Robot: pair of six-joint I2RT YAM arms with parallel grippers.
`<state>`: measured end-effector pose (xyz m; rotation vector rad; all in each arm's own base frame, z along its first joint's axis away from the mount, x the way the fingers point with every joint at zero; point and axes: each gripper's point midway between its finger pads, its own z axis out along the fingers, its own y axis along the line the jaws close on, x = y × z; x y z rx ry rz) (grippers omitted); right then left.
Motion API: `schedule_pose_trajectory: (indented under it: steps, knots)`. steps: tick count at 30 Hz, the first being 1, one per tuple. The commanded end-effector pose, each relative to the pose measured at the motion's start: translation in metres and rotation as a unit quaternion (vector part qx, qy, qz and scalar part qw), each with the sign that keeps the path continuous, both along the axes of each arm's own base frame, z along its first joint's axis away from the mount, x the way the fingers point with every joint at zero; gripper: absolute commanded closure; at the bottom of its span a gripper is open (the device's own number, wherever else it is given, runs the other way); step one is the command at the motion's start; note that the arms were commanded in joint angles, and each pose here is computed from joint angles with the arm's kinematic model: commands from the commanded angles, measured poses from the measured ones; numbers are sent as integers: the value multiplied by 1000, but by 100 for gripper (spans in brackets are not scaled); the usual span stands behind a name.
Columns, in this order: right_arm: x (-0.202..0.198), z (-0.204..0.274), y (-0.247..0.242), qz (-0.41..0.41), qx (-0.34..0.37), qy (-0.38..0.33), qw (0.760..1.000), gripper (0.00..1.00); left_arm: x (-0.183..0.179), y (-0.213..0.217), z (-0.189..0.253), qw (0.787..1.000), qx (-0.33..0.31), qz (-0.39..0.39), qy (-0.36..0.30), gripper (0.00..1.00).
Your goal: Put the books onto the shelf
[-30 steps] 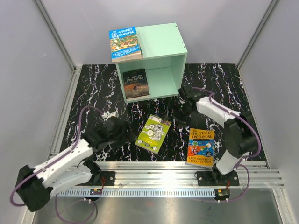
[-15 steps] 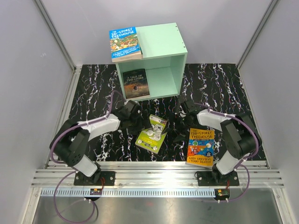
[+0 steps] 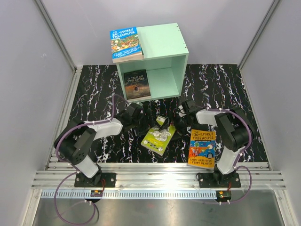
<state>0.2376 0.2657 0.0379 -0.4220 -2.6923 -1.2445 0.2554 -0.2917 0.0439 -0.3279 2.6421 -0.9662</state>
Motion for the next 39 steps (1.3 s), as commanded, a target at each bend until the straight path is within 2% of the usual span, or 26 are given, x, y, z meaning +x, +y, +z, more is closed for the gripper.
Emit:
schedule_pose_trajectory:
  steps: [1,4,5,7,8,10,11,12,17,19,21,23,27,31,37,38,39]
  knots:
    - [19,-12,8,-11,-20,-80,997,7,-61,-53,7,989,-94,-90,70,1]
    - [21,8,10,-18,-2,-97,995,21,-62,-56,9,988,-99,-93,72,1]
    - [21,21,12,-18,9,-109,994,35,-63,-56,9,988,-99,-93,72,1]
    - [25,36,14,-21,20,-121,992,54,-64,-57,9,988,-102,-94,73,1]
    - [25,41,14,-20,21,-124,992,71,-63,-58,10,987,-103,-94,73,1]
    - [25,51,14,-14,20,-133,991,85,-62,-58,13,987,-107,-93,71,1]
    - [25,53,13,-12,16,-136,990,97,-63,-59,13,987,-108,-94,71,1]
    - [26,58,12,-6,12,-149,989,100,-62,-59,15,987,-109,-94,69,1]
    - [14,89,0,9,-4,-176,984,100,-63,-54,29,988,-107,-99,48,1]
    - [9,112,-3,16,1,-196,980,100,-62,-47,32,991,-87,-96,39,1]
    - [5,135,-3,21,15,-215,976,100,-55,-47,59,990,-90,-106,-8,1]
    - [-3,159,-3,24,36,-230,972,100,-54,-38,69,991,-78,-106,-27,1]
    - [-14,199,1,23,83,-242,967,100,-50,-23,101,987,-110,-92,-71,1]
    - [-24,230,3,25,125,-255,959,100,-54,-10,152,970,-175,-92,-143,1]
    - [-32,256,5,34,161,-267,950,100,-73,5,185,953,-212,-110,-188,1]
    - [-33,256,5,35,162,-267,949,100,-78,8,193,948,-222,-111,-199,3]
    - [-33,256,5,35,162,-269,949,100,-81,9,198,944,-232,-112,-206,19]
